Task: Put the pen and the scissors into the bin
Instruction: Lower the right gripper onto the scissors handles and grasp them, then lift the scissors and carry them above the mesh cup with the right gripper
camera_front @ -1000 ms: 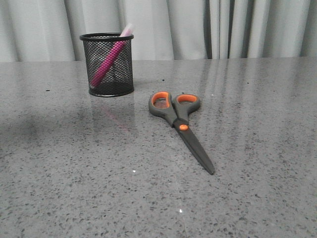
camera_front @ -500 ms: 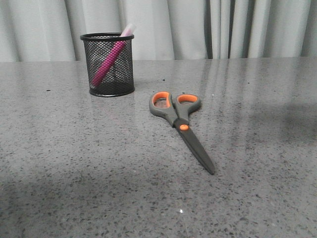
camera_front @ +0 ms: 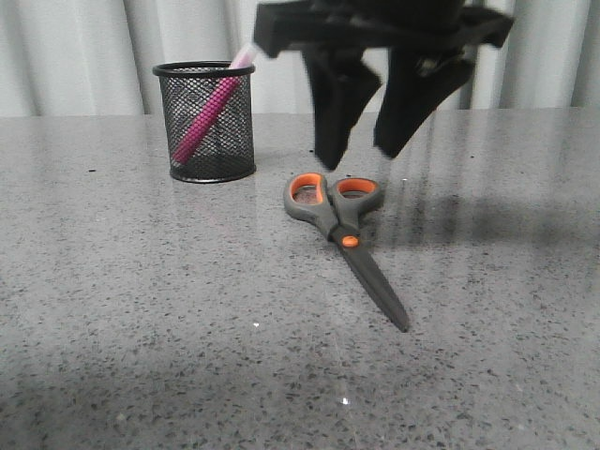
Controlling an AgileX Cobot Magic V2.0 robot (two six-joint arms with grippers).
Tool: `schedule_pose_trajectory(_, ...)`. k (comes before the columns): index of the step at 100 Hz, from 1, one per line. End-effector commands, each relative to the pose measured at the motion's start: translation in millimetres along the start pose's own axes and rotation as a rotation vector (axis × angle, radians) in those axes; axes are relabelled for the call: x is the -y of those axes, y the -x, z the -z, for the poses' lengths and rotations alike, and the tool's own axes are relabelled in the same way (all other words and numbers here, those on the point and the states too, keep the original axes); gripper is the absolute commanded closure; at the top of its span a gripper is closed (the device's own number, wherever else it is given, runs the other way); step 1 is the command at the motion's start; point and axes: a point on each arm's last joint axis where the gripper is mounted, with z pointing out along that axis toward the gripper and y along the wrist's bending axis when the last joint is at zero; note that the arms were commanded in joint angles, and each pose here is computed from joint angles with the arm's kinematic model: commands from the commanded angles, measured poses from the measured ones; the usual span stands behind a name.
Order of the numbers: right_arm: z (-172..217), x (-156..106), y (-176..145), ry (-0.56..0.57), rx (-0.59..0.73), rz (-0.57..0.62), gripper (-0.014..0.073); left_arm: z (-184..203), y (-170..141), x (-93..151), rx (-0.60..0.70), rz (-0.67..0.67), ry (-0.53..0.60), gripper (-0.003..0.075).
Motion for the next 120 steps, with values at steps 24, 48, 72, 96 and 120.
schedule_pose_trajectory(24, -13.6, -2.8, 10.8, 0.018, 0.009, -0.065, 0.0235, -4.0, 10.2, 5.2, 0.042, -0.011, -0.037, 0.0739)
schedule_pose_trajectory(48, -35.6, -5.6, 10.2, 0.038, -0.049, -0.095, 0.0235, -5.9, 10.5, 9.3, 0.038, -0.027, -0.070, 0.0739)
schedule_pose_trajectory(72, -50.7, -5.4, 7.0, 0.027, -0.112, -0.096, 0.0483, -6.6, 9.5, 10.5, 0.025, -0.034, -0.079, 0.0739)
schedule_pose_trajectory(96, -24.6, 0.7, 12.9, -0.028, -0.015, -0.044, 0.0655, 4.7, 2.8, 8.0, -0.171, -0.021, 0.066, 0.0739)
schedule_pose_trajectory(120, 88.8, -1.7, 38.8, 0.049, 0.532, -0.034, 0.0655, 24.6, 18.8, 21.3, -0.200, -0.097, 0.148, 0.0739)
